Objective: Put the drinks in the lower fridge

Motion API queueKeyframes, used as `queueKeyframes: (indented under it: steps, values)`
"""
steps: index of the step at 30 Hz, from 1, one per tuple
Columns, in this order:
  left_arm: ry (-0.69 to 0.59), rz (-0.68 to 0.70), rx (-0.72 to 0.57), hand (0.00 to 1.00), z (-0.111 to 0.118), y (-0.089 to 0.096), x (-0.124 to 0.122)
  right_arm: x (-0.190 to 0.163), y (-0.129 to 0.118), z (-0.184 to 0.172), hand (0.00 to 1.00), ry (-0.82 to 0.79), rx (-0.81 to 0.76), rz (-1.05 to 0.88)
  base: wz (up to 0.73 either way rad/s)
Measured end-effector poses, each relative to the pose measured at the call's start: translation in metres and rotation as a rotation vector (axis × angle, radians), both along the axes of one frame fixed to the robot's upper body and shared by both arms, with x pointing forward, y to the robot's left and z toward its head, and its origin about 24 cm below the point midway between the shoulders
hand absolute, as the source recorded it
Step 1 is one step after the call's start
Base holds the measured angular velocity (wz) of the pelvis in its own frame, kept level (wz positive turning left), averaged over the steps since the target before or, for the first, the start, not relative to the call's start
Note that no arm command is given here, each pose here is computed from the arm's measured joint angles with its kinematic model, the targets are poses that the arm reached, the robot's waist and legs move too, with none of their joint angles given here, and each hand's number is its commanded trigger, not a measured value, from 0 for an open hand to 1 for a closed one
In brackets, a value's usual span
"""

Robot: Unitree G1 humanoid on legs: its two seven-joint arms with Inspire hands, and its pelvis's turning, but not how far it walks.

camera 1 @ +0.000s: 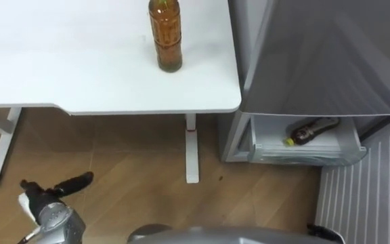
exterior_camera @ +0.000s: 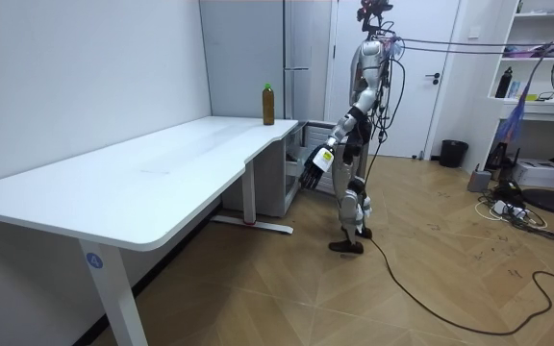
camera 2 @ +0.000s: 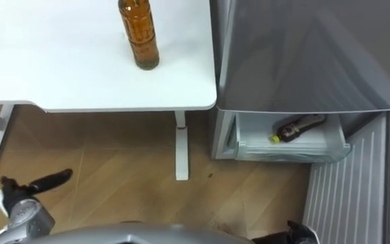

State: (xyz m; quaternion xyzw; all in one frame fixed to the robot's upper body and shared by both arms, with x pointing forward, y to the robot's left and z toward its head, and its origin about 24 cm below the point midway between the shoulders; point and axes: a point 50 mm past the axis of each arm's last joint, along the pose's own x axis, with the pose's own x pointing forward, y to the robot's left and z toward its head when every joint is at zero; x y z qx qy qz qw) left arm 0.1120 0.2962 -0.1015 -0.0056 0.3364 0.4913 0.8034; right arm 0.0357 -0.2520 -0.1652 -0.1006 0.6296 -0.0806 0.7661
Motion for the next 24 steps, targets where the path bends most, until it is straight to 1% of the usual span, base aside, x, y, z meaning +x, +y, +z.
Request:
queueKeyframes:
  steps: [3,7,9,13,15,19,22,24]
  values:
    - [-0.033,0.039,0.065,0.00,0.008,0.003,0.004,0.000,0.000,0.000,0.00,-0.005,-0.002,0.009,0.06]
    - [-0.088,0.048,0.108,0.00,0.018,0.002,0.013,-0.002,0.001,0.000,0.00,-0.008,-0.011,0.006,0.11]
    - [-0.168,0.043,0.142,0.00,0.033,0.001,0.024,-0.001,0.000,0.000,0.00,-0.013,-0.016,-0.005,0.06]
    - [-0.268,0.044,0.190,0.00,0.052,0.000,0.036,0.000,0.001,0.000,0.00,-0.018,-0.016,0.000,0.00]
    - [-0.318,0.014,0.224,0.00,0.062,-0.004,0.044,0.000,0.001,0.000,0.00,-0.023,-0.015,0.004,0.00]
    - [-0.380,-0.034,0.211,0.00,0.069,-0.012,0.053,0.007,0.002,0.001,0.00,-0.049,-0.010,0.012,0.00]
    - [-0.439,-0.073,0.164,0.00,0.075,-0.018,0.061,0.006,0.003,0.000,0.00,-0.052,0.001,0.013,0.00]
    - [-0.521,-0.086,0.096,0.00,0.082,-0.022,0.066,0.006,0.004,0.000,0.00,-0.053,0.003,0.016,-0.03]
